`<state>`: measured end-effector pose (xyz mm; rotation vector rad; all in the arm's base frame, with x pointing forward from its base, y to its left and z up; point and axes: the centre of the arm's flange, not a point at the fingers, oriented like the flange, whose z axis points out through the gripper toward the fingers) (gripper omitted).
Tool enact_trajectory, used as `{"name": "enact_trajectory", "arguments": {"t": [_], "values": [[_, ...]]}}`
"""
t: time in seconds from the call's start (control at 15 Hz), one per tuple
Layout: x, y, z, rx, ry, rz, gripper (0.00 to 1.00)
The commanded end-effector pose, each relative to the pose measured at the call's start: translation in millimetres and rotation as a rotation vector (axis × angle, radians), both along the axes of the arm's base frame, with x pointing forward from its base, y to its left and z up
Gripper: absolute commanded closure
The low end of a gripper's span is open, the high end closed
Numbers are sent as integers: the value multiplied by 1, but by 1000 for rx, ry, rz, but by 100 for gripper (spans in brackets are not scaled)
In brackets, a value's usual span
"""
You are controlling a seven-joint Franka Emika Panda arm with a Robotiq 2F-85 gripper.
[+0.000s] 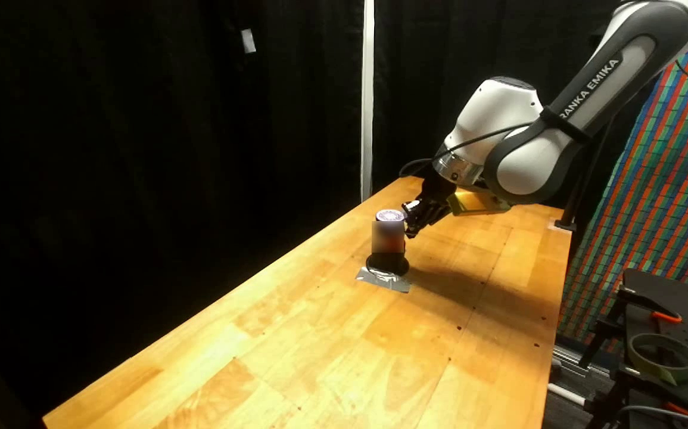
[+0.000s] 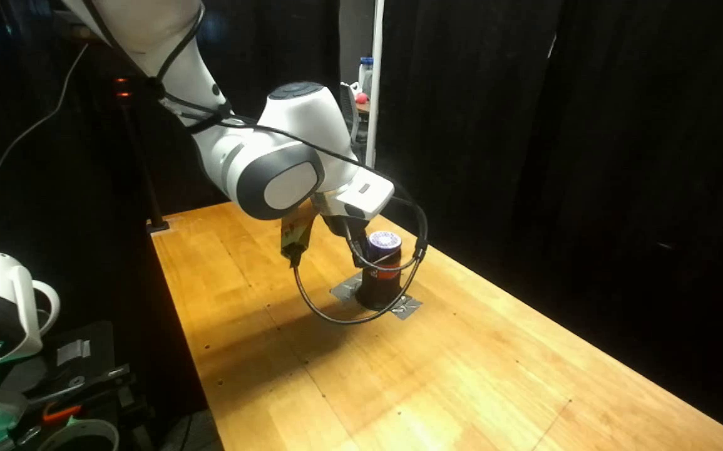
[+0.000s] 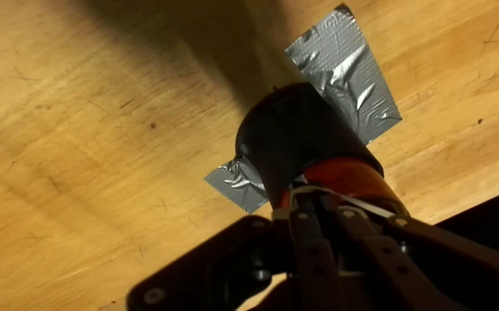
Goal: Put the rubber band on the jar.
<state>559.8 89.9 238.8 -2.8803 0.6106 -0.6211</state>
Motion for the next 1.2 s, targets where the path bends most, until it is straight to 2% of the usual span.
{"name": "enact_trajectory", "arguments": {"t": [0.0, 0.47, 0.67, 0.87, 1.13], "values": [[-27, 11, 10, -18, -133, -31, 92], [-58, 23, 8, -29, -206, 84, 92], [-67, 28, 5, -74, -284, 104, 94], [-73, 23, 4, -116, -357, 99, 92], [-77, 31, 4, -143, -460, 134, 93]]}}
